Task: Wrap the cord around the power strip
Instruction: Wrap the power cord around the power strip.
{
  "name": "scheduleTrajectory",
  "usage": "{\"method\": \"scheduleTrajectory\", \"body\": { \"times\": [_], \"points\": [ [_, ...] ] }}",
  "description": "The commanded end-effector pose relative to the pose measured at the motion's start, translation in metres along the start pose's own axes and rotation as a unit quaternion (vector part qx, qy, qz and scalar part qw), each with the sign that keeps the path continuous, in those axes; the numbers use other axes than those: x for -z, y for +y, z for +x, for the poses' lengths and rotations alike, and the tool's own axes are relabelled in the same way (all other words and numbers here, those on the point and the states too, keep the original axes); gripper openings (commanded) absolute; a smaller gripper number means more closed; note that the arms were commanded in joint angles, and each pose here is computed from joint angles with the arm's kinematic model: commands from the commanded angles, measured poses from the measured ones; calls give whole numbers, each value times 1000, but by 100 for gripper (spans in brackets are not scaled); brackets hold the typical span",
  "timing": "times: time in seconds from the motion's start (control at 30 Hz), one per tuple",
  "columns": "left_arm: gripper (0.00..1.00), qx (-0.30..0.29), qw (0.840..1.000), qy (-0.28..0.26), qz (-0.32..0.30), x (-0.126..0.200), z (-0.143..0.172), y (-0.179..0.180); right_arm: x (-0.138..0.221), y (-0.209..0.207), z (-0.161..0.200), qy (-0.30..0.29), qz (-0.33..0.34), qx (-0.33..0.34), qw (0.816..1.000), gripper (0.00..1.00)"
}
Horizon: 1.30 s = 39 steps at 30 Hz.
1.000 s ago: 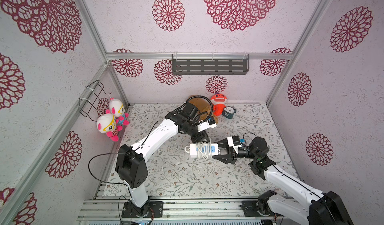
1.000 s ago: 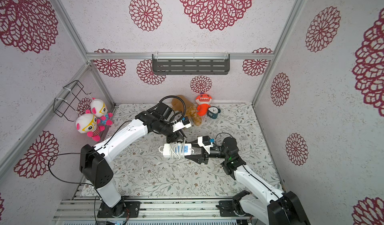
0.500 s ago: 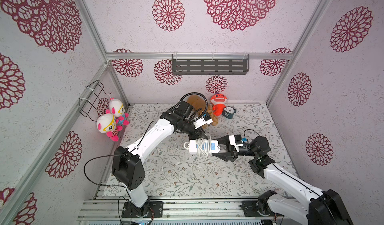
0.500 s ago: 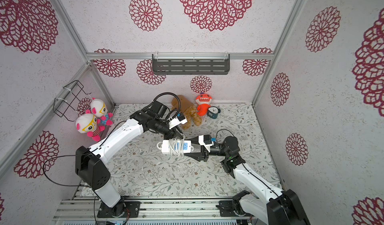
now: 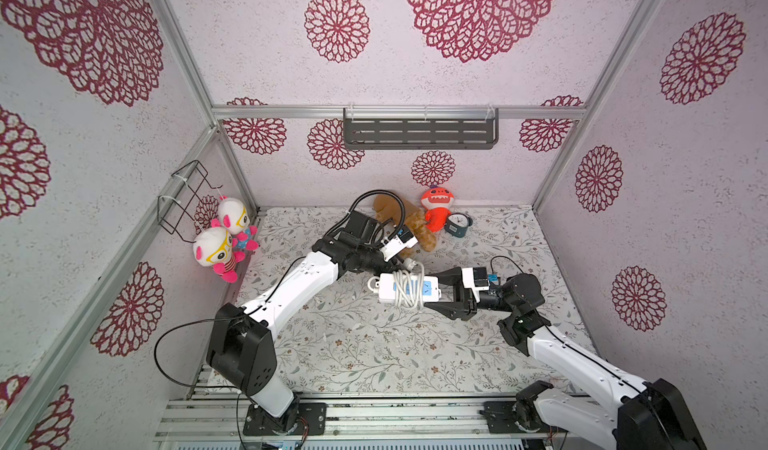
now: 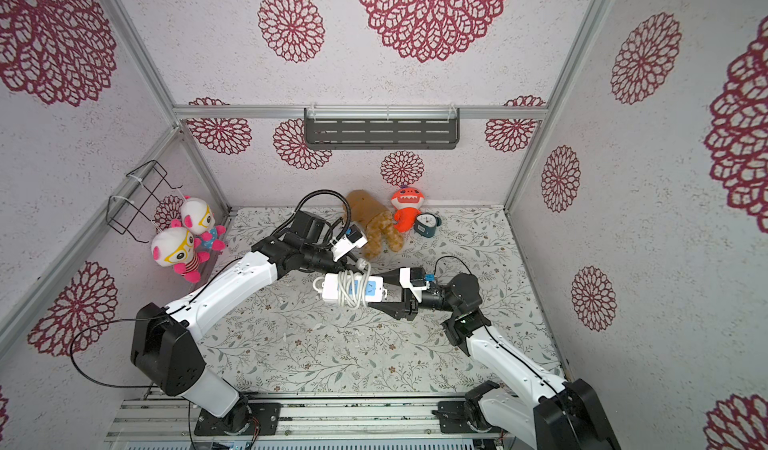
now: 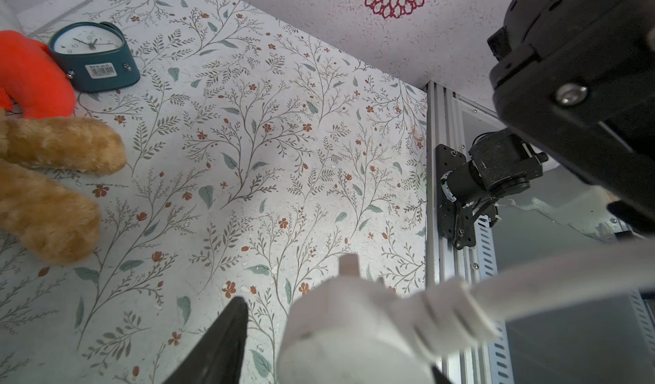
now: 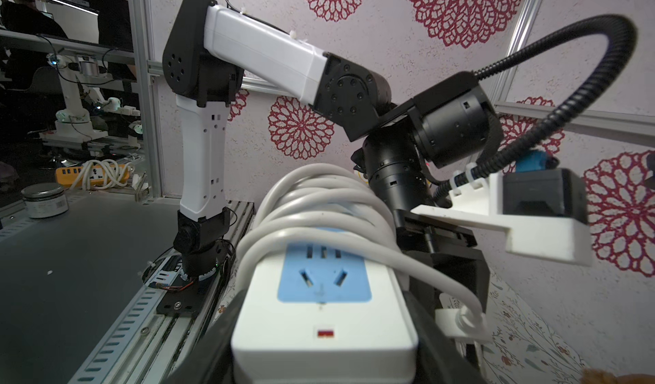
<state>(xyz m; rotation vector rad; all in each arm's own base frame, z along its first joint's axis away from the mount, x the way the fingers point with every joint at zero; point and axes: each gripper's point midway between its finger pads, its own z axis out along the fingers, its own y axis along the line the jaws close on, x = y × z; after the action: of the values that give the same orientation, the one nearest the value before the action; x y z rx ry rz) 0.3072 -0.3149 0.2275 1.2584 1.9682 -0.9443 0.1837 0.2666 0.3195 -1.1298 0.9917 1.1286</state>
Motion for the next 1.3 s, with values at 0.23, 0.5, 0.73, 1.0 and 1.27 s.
{"method": "scheduleTrajectory", "body": {
  "times": [0.23, 0.5, 0.73, 1.0, 1.27],
  "points": [
    [59, 15, 993, -60, -96, 19, -5, 34, 3, -18, -22, -56, 57, 18, 997, 14],
    [60, 44, 989, -82, -111, 13, 9, 43, 3, -29, -16, -55, 84, -2, 995, 14],
    [72, 45, 967, -175, -179, 21, 21, 57, 4, -37, -21, -70, 101, -16, 992, 14],
    [73, 75, 940, -236, -234, 25, 41, 74, 6, -44, -11, -57, 123, -24, 991, 14],
    [74, 116, 883, -245, -382, 71, 72, 100, 11, -39, 30, -19, 138, -8, 990, 15]
  ]
}}
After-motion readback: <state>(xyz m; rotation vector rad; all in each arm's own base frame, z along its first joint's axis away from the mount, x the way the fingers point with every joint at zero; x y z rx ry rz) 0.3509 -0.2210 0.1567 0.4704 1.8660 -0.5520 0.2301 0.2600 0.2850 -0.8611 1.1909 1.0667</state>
